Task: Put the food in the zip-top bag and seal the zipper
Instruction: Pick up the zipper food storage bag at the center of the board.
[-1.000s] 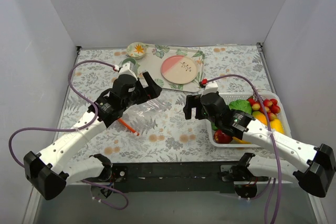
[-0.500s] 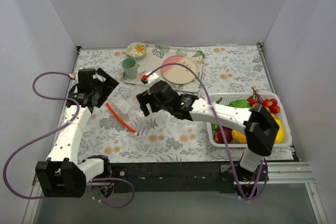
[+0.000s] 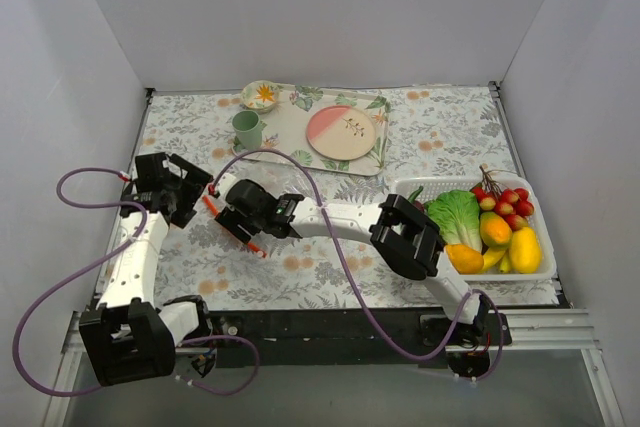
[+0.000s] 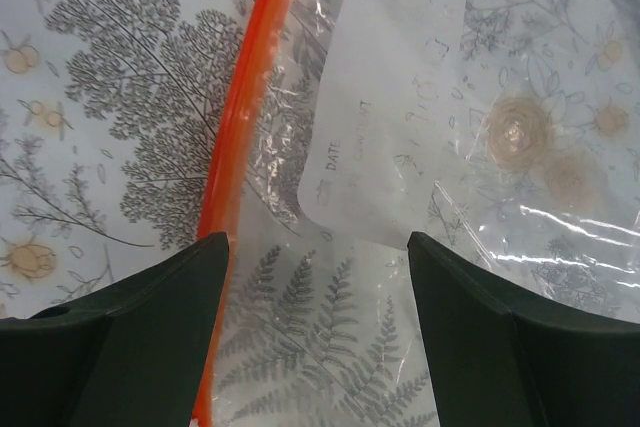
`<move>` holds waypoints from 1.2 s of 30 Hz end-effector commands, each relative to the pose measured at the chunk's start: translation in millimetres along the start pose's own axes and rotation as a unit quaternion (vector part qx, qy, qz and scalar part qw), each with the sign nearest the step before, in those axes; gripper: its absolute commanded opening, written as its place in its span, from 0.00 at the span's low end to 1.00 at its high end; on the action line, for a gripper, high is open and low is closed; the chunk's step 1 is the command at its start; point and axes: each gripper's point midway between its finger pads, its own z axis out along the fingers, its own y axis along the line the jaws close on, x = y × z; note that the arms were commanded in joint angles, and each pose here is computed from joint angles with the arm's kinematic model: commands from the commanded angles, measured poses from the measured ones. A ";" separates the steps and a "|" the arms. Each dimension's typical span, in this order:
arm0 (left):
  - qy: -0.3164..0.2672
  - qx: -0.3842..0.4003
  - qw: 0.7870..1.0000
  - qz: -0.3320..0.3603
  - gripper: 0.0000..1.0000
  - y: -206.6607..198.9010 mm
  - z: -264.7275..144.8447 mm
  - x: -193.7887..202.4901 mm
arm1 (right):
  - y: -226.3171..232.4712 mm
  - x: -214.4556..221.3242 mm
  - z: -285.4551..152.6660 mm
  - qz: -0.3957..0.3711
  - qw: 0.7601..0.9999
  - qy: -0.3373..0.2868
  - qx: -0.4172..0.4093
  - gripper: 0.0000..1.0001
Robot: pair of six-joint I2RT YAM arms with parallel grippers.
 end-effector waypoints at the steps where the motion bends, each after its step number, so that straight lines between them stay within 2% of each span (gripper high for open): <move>1: -0.005 0.025 1.000 0.013 0.98 -3.7 -3.2 -0.7 | -12.0 -12.4 3.2 -0.018 1.000 -0.010 0.020 0.78; 4: 0.002 0.033 0.999 0.016 0.98 -4.2 -1.1 3.2 | -10.8 -2.3 6.4 -0.020 1.000 -0.001 0.017 0.66; 5: 0.007 0.037 0.999 0.019 0.98 -4.6 -0.8 5.3 | -13.1 0.2 6.7 -0.015 1.000 0.002 0.021 0.52; 7: 0.013 0.048 0.998 0.027 0.98 -6.8 -0.6 8.3 | -17.5 -1.0 3.1 0.005 1.000 0.001 0.023 0.34; 8: 0.012 0.055 0.998 0.030 0.98 -8.2 -2.6 8.9 | -24.1 -2.4 2.1 0.021 1.000 0.001 0.022 0.17; 11: 0.021 0.082 0.996 0.040 0.98 -13.0 -4.9 15.6 | -39.3 -19.9 -11.2 0.078 0.997 -0.021 0.005 0.01; 13: 0.032 0.093 0.994 0.041 0.97 -14.8 -5.2 21.0 | -46.9 -33.1 -24.0 0.107 0.994 -0.036 -0.011 0.01; 16: 0.048 0.104 0.992 0.043 0.91 -13.1 -5.3 29.9 | -58.2 -53.5 -43.3 0.155 0.985 -0.067 -0.035 0.01; 20: 0.060 0.117 0.991 0.035 0.75 -13.5 -8.0 37.6 | -79.7 -53.7 -57.1 0.210 0.973 -0.085 -0.037 0.01; 22: 0.065 0.124 0.990 0.027 0.71 -14.7 -7.8 40.1 | -82.8 -71.1 -70.0 0.230 0.964 -0.123 -0.050 0.01; 26: 0.089 0.150 0.985 0.014 0.65 -28.0 -11.2 44.3 | -84.4 -74.7 -80.9 0.236 0.961 -0.138 -0.050 0.01; 31: 0.098 0.193 0.976 -0.003 0.63 -55.5 -30.6 37.9 | -88.5 -63.2 -85.4 0.236 0.960 -0.150 -0.031 0.01; 36: 0.121 0.208 0.970 -0.024 0.59 -58.8 -38.2 47.2 | -89.4 -62.4 -89.1 0.227 0.960 -0.165 -0.004 0.01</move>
